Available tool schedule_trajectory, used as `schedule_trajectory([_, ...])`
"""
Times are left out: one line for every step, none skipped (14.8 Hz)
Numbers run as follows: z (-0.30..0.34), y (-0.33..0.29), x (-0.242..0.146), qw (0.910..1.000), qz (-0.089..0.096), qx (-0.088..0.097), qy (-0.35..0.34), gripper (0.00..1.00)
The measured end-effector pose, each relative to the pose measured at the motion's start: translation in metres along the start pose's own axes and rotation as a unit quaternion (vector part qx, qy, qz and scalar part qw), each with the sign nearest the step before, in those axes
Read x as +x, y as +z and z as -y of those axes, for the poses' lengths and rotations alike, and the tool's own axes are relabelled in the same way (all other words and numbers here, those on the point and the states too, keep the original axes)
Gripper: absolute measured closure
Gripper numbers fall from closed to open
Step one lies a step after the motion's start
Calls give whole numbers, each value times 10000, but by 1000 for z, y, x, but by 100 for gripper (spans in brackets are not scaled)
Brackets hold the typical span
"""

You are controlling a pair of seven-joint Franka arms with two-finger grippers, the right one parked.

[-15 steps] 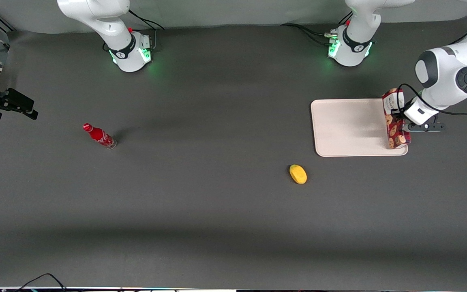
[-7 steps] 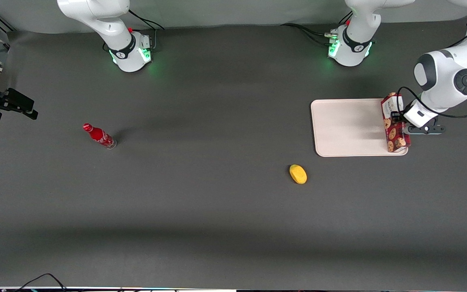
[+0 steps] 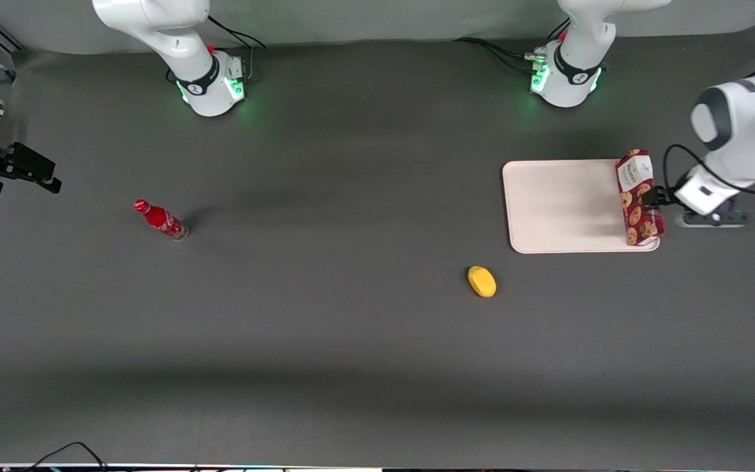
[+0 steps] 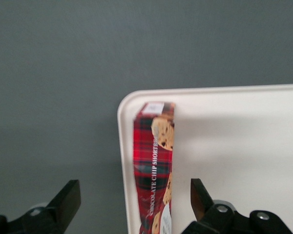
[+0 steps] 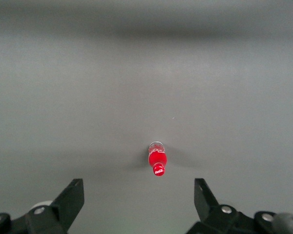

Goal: Place red cookie box on tray
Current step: 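Raise the open left gripper away from the standing box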

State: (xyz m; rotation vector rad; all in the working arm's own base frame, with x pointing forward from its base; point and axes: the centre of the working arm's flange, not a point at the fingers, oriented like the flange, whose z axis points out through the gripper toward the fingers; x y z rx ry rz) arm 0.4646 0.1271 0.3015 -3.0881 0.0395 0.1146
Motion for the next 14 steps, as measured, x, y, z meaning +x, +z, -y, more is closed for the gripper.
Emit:
schedule_trajectory([-1,-27,14,10000,37,15,48,0])
schedule_trajectory([-5,-58,28,9999,39,38,124,0])
schedule_trajectory([-12,-89,42,9998,4,67,175,0])
schedule_trajectory([-21,-120,54,9997,-74,105,210,0])
schedule_trajectory([-31,-148,64,9994,-193,143,258,0])
schedule_trajectory([-43,-172,72,9990,-316,163,273,0])
schedule_trajectory([-55,-193,78,9989,-383,145,231,0])
schedule_trajectory([-67,-212,82,9990,-376,128,180,0])
schedule_trajectory([-77,-231,86,9993,-299,123,169,0])
schedule_trajectory([-85,-249,89,9995,-219,120,180,0])
schedule_trajectory([-92,-268,92,9996,-162,110,204,0])
schedule_trajectory([-98,-285,94,9996,-139,91,234,0])
schedule_trajectory([-104,-302,95,9996,-137,36,250,0])
schedule_trajectory([-108,-315,96,9996,-142,-24,257,0])
